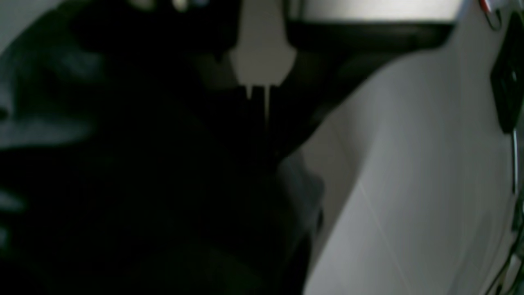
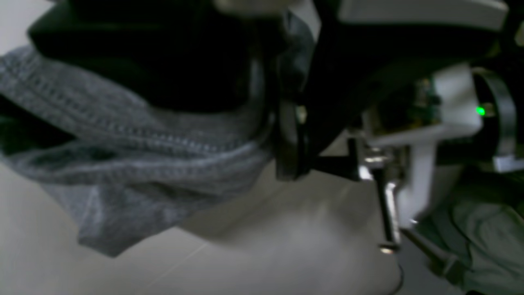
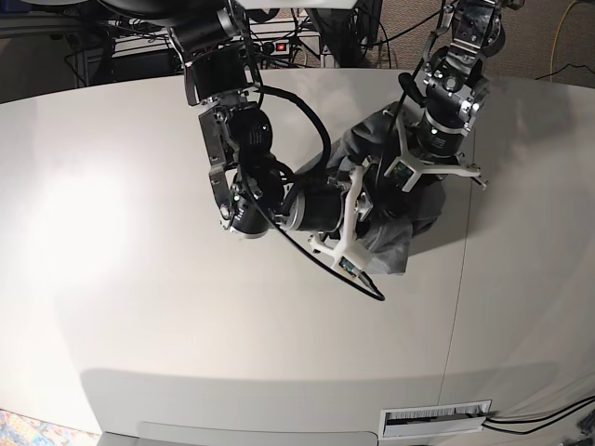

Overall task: Fold the T-shirt properly
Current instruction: 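Lift the bundle end with the right gripper and fold it toward the left gripper, then press the folded end onto the bundle with the right gripper while left holds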

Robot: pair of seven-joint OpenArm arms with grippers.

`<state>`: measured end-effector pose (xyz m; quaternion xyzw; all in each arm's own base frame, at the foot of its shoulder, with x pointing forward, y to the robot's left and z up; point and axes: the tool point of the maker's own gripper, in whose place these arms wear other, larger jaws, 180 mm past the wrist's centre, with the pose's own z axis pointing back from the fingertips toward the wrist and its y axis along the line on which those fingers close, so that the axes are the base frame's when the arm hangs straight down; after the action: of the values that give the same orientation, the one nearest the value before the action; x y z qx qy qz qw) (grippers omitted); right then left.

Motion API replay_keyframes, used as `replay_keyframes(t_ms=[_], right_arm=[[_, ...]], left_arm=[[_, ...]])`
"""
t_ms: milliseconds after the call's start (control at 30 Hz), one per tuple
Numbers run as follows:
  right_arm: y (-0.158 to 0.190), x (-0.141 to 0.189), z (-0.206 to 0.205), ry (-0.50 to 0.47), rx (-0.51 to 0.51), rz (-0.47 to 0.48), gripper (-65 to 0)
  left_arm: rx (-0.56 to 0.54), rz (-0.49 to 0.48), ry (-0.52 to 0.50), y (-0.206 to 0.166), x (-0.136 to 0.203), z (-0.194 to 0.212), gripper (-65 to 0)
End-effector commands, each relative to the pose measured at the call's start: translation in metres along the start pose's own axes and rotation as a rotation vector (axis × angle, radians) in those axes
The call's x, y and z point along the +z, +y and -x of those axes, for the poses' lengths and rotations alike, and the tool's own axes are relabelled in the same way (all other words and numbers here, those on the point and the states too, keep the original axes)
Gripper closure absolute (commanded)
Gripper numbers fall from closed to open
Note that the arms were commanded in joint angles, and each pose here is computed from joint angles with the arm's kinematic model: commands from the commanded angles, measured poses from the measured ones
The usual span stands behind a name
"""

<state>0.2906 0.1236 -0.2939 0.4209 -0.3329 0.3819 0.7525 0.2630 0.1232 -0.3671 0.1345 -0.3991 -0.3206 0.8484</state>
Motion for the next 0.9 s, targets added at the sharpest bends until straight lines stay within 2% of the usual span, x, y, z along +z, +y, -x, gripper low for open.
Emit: replay_keyframes(t_ms=[0, 200, 400, 500, 867], right_arm=[[0.004, 0.003, -0.016, -0.04, 0.036, -0.016, -14.5], [-0.009, 0.013, -0.02, -0.073, 0.01, 0.018, -14.5], [-0.007, 0.016, -0.026, -0.106, -0.011, -0.006, -14.5], [-0.002, 0.016, -0.027, -0.114, -0.022, -0.035, -14.5], [0.015, 0.018, -0.031, -0.133, -0.054, -0.132, -14.5]], left_arm=[[0.014, -0.064, -0.011, 0.016, 0.003, -0.002, 0.0], [0.02, -0.083, 0.049, 0.016, 0.012, 0.028, 0.0], [0.203, 0.021, -0.05, -0.001, 0.016, 0.025, 0.0], [0.25, 0.046, -0.1, -0.005, 0.014, 0.016, 0.0], [0.353, 0.109, -0.115, -0.019, -0.032, 0.009, 0.0]])
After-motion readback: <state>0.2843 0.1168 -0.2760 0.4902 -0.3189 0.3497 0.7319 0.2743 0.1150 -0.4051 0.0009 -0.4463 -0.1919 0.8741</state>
